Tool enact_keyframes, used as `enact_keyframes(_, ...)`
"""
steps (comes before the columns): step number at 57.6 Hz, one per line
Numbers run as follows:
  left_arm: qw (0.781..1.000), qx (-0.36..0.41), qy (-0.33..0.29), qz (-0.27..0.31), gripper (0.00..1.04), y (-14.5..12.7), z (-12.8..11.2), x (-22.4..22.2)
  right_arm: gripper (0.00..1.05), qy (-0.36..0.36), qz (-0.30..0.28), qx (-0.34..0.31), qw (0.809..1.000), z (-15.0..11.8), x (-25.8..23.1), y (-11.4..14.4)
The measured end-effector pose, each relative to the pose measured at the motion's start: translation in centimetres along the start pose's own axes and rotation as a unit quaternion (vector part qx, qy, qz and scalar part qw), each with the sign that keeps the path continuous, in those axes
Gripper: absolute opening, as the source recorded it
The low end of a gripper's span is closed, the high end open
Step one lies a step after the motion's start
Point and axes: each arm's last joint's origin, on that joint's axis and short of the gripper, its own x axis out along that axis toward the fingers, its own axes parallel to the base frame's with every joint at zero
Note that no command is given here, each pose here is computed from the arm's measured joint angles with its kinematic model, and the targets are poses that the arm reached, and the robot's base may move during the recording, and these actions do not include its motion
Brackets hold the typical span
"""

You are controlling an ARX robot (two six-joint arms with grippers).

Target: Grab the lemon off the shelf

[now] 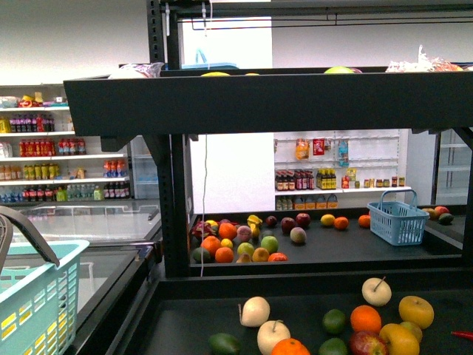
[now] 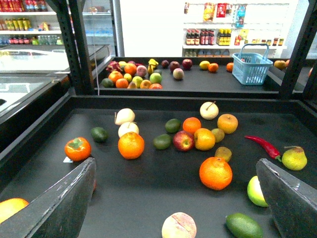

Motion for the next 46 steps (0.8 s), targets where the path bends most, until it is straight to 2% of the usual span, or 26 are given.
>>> enact_keyframes(4,1.000,0.000,0.000,0.000,0.46,0.00,0.00,0.00,0.97,0.000,0.000,0.000,1.000,0.00,0.00,0.00)
enact_keyframes(7,1.000,0.000,0.000,0.000,0.57,0.00,0.00,0.00,0.97,0.000,0.000,0.000,1.000,0.00,0.00,0.00)
enact_keyframes(20,1.000,0.000,0.000,0.000,0.97,0.00,0.00,0.00,0.97,0.000,0.000,0.000,1.000,0.00,0.00,0.00)
enact_keyframes(46,1.000,0.001,0.000,0.000,0.97,0.00,0.00,0.00,0.97,0.000,0.000,0.000,1.000,0.00,0.00,0.00)
